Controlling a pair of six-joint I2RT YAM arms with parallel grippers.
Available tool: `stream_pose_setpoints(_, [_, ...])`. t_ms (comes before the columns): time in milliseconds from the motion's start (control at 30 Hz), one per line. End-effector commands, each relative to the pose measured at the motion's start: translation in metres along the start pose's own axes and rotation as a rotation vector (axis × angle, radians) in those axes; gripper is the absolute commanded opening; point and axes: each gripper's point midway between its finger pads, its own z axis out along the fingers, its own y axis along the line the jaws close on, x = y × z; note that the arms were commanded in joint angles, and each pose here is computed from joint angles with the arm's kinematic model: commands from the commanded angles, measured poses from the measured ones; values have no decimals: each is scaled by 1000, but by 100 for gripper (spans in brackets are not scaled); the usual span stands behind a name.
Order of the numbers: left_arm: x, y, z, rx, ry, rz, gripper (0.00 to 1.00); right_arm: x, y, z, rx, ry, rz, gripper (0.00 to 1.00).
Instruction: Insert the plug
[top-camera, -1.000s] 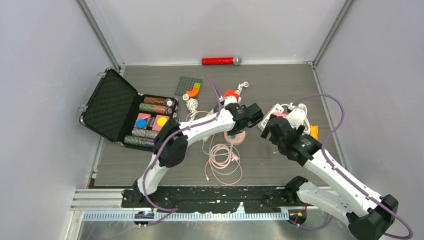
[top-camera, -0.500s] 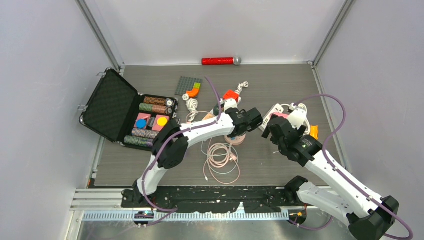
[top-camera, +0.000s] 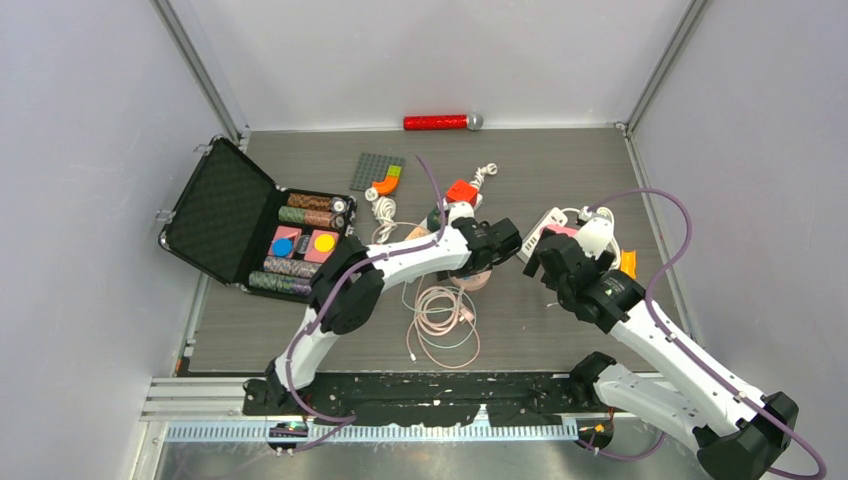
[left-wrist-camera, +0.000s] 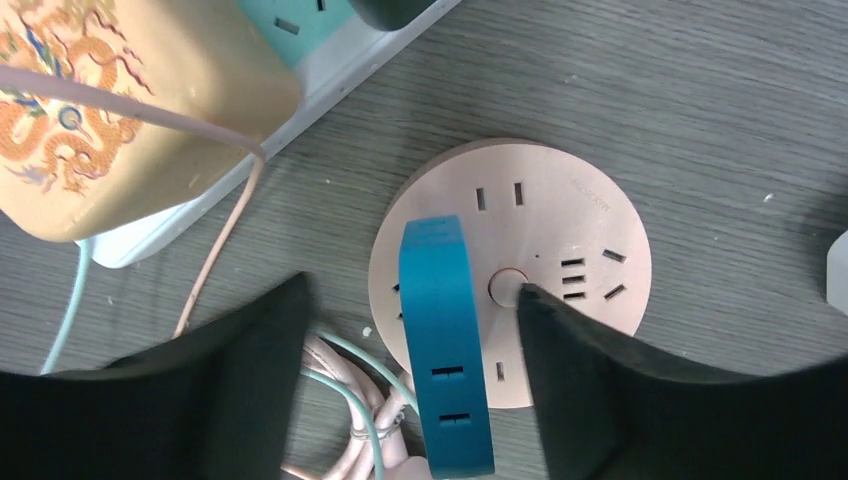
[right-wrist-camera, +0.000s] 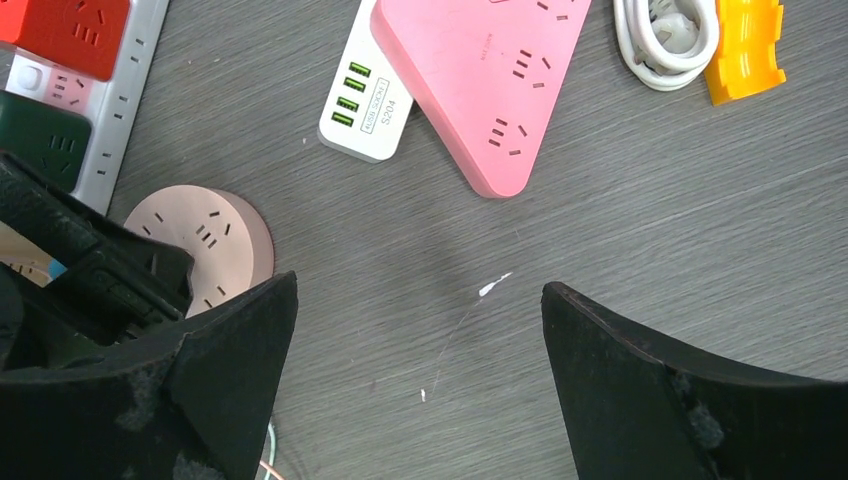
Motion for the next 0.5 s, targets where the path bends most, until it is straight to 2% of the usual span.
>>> stream_pose_setpoints(0, [-41,-5,-29,55,-88,-12,82,-21,4,-8,-11,-49,46,97])
stream_pose_setpoints(67, [-58,-3,-44,81,-131,-24,96,-22,5,-10,-18,-52,50,97])
stream_pose_setpoints(100, [-65,-1,-52,92,-148,-31,99,-23,5,-10,-21,-54,53,97])
stream_pose_setpoints(300, [-89,27,-83,125,-224,-66,100,-30,5,-16,-35,-68,49,97])
stream_pose_setpoints(467, [-106,52,-108,178,-292,67,100,-45,20,-28,-131,-76,-38,97])
